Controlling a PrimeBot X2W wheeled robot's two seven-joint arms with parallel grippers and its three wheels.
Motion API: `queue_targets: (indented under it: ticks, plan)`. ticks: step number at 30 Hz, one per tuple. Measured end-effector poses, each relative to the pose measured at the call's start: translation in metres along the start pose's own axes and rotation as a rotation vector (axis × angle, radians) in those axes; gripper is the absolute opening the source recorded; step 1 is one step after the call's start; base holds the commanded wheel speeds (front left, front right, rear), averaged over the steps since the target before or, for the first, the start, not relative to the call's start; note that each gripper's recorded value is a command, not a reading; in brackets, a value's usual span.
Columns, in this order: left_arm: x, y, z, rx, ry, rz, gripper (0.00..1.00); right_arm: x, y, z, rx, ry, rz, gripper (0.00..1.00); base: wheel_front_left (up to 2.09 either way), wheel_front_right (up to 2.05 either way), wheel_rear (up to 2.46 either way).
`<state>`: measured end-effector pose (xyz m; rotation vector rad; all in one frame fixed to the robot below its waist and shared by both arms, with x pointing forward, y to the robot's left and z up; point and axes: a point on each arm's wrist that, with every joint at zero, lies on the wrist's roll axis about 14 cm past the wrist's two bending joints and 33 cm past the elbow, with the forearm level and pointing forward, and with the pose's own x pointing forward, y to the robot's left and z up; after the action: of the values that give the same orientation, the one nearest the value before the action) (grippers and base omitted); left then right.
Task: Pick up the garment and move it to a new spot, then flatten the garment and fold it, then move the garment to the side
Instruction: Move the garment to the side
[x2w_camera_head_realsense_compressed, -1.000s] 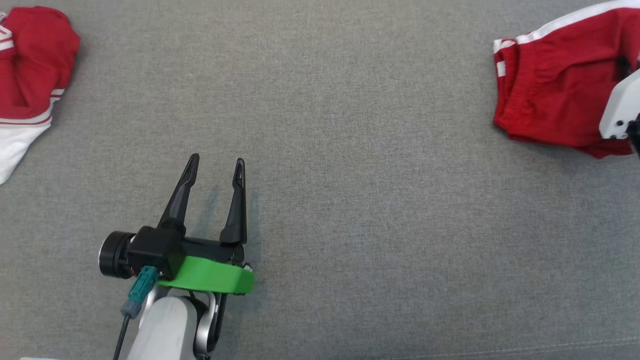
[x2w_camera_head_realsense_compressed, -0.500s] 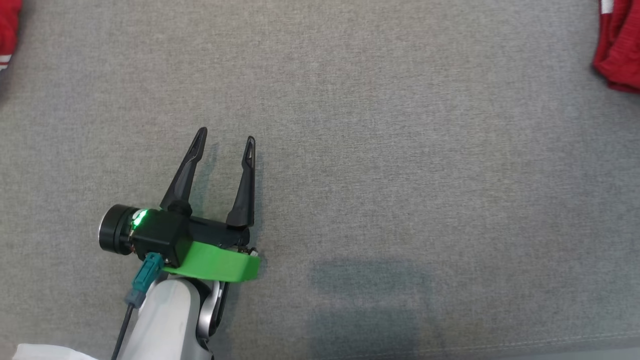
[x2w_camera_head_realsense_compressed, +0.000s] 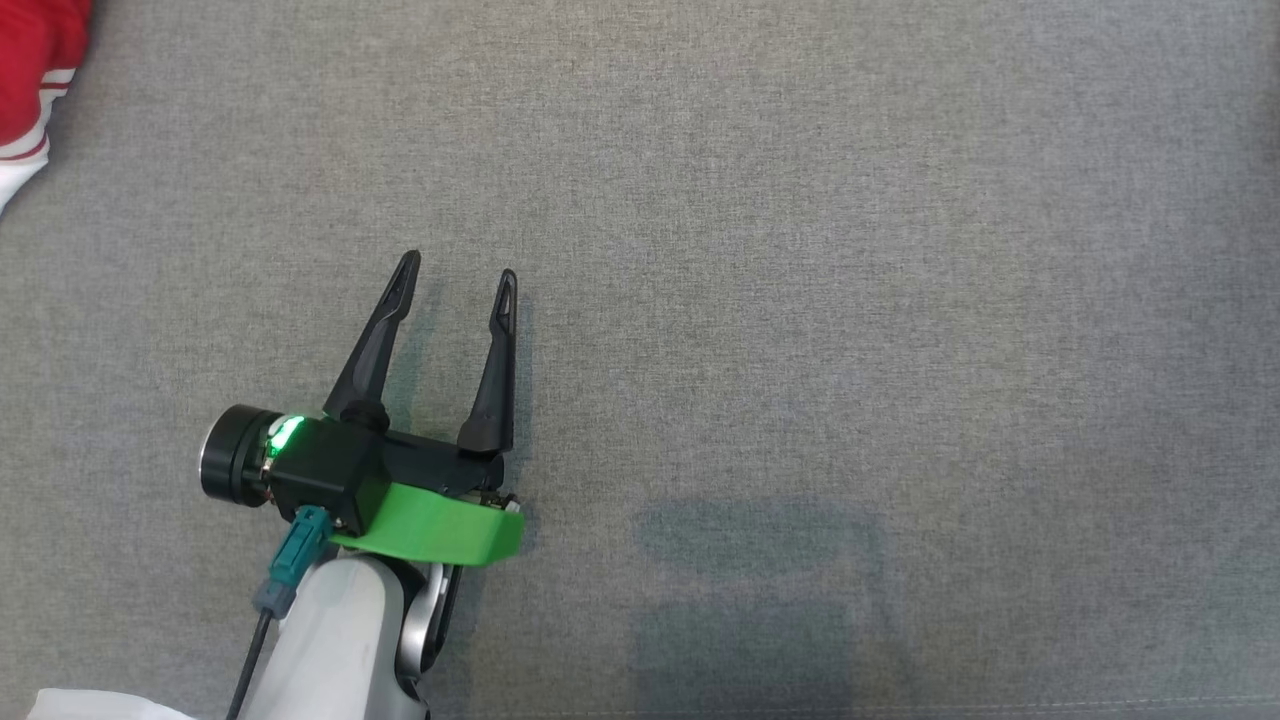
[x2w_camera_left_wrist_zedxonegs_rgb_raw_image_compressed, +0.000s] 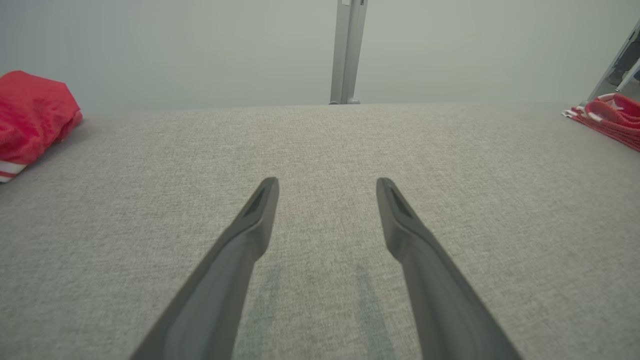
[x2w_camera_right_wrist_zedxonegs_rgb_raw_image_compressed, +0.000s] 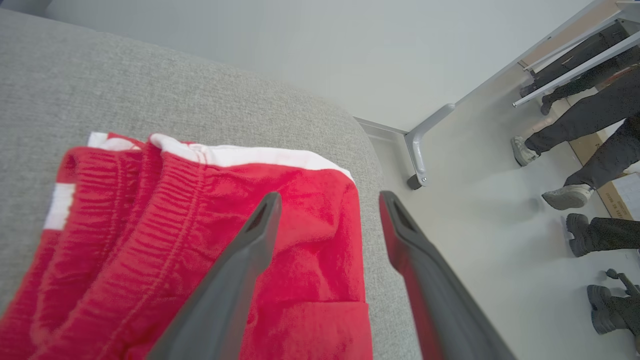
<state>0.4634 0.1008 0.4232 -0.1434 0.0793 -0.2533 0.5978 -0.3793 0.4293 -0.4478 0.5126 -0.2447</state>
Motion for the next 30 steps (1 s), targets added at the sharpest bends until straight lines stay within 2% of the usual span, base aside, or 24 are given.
queue_targets:
  ticks: [4,14,26,30]
  plan:
    - [0.0,-0.002,0.006,0.002,-0.015,-0.003,1.0,-0.006,-0.003,0.013,-0.029,-0.065,-0.011,1.0,0.0,0.0,0.0]
    - [-0.01,-0.005,0.023,-0.025,-0.041,0.008,1.0,-0.039,0.02,0.043,0.029,-0.232,0.044,1.0,0.0,0.0,0.0]
    - [-0.043,0.004,0.05,-0.042,-0.084,0.085,1.0,-0.108,0.06,0.066,0.239,-0.415,0.14,1.0,0.0,0.0,0.0]
    - [-0.057,0.01,0.059,-0.04,-0.104,0.118,1.0,-0.134,0.075,0.073,0.277,-0.469,0.177,1.0,0.0,0.0,0.0]
